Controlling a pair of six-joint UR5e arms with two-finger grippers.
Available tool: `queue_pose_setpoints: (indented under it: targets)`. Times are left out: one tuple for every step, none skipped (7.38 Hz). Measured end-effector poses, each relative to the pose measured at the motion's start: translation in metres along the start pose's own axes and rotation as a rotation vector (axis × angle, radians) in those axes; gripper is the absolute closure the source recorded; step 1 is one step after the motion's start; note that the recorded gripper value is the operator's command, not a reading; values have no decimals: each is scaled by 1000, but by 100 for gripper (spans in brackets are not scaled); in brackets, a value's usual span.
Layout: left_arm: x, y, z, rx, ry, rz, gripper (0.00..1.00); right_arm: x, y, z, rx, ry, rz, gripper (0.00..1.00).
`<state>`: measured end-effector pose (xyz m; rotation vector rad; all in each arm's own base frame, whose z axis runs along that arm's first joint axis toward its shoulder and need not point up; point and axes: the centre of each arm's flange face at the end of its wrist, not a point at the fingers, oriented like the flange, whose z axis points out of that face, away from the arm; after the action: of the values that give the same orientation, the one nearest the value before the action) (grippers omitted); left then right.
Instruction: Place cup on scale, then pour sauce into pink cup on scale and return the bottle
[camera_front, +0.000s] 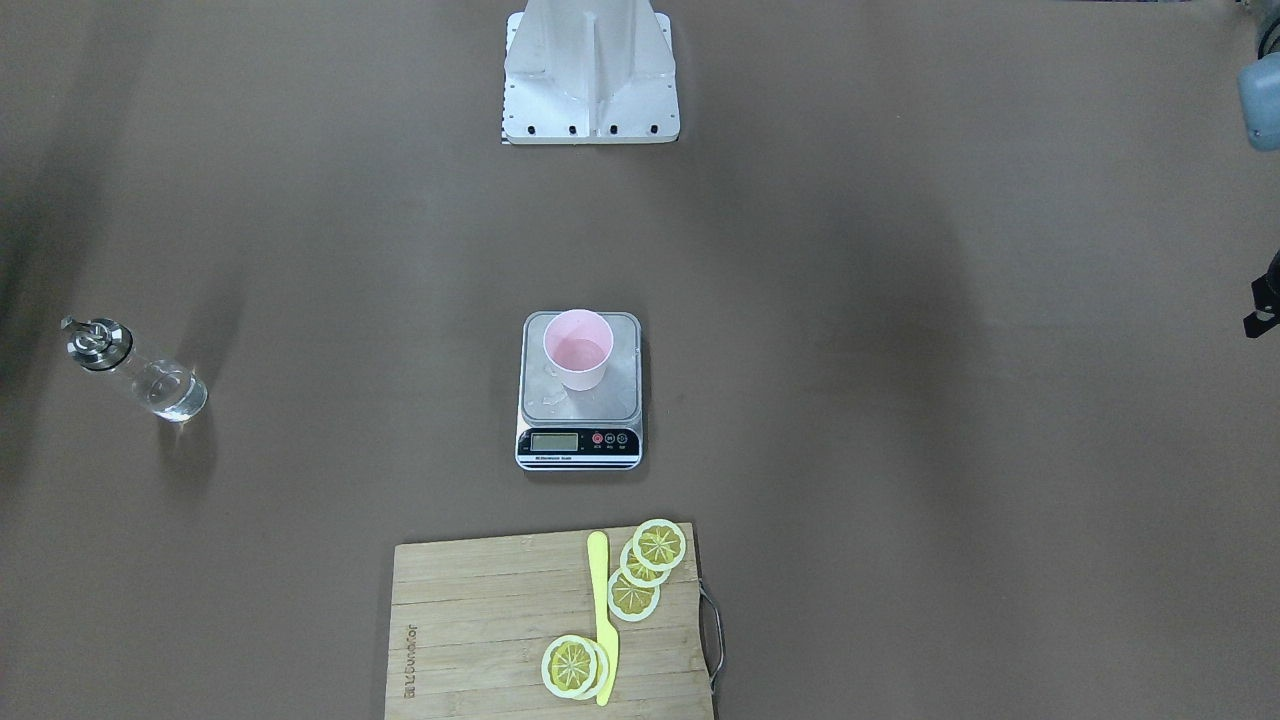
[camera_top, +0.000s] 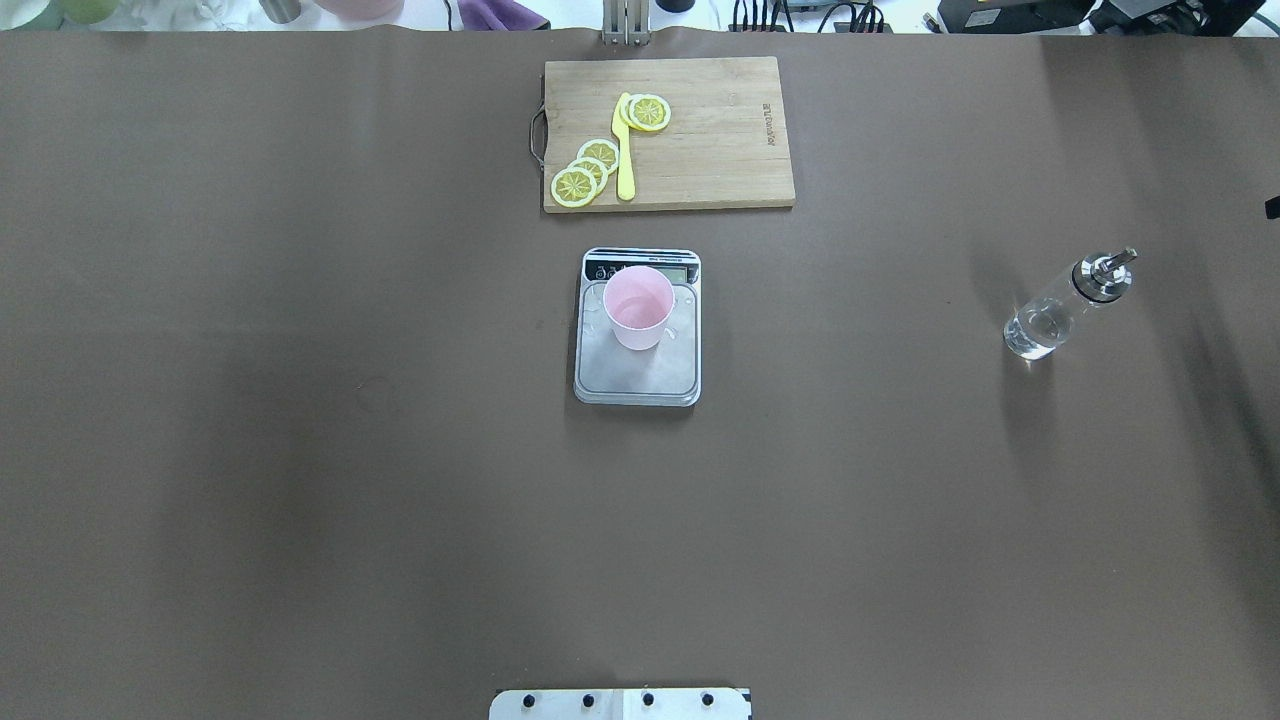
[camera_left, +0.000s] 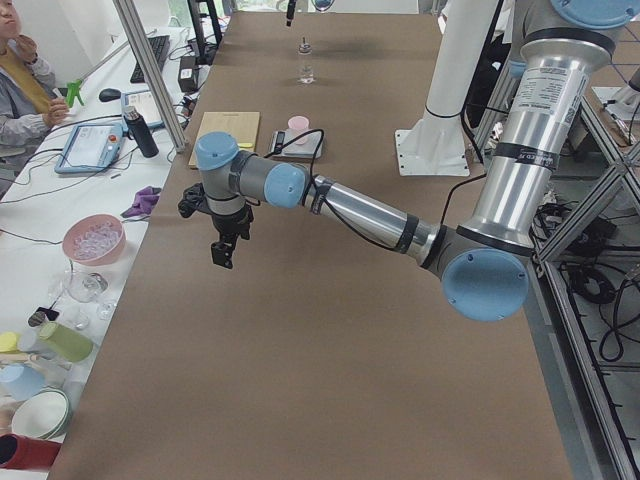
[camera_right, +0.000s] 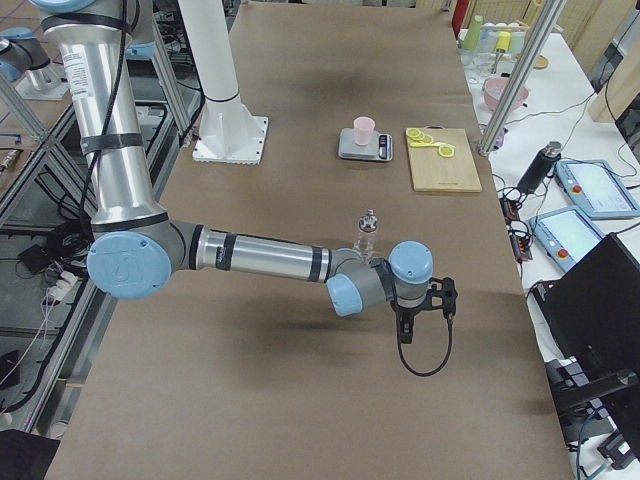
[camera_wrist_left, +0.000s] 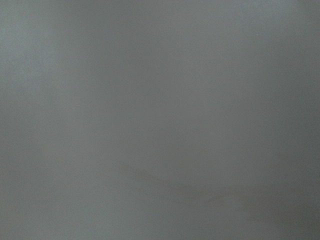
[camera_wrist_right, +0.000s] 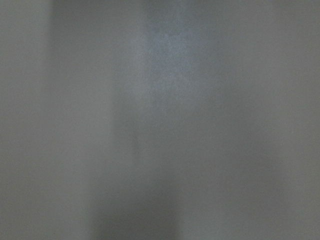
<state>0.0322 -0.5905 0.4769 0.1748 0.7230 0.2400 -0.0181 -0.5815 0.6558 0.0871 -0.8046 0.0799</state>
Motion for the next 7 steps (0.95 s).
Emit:
queue_pose_setpoints:
  targets:
    - [-2, 0, 3, -5, -1, -1, 2, -2, -1, -8, -69, 31, -81, 0]
    - [-7, 2, 8, -16, -2, -8, 2, 10, -3, -24, -128, 59, -189, 0]
    - [-16, 7, 17, -36, -3, -25, 2, 29, -4, -43, -164, 78, -267, 0]
    - [-36, 18, 28, -61, -5, -63, 2, 45, 1, -62, -186, 84, -298, 0]
    - [-61, 30, 33, -77, -6, -113, 2, 49, 9, -76, -204, 86, -296, 0]
    - [-85, 42, 39, -91, 10, -162, 2, 49, 24, -83, -216, 91, -289, 0]
    - [-105, 54, 45, -103, 42, -209, 2, 49, 42, -86, -220, 96, -291, 0]
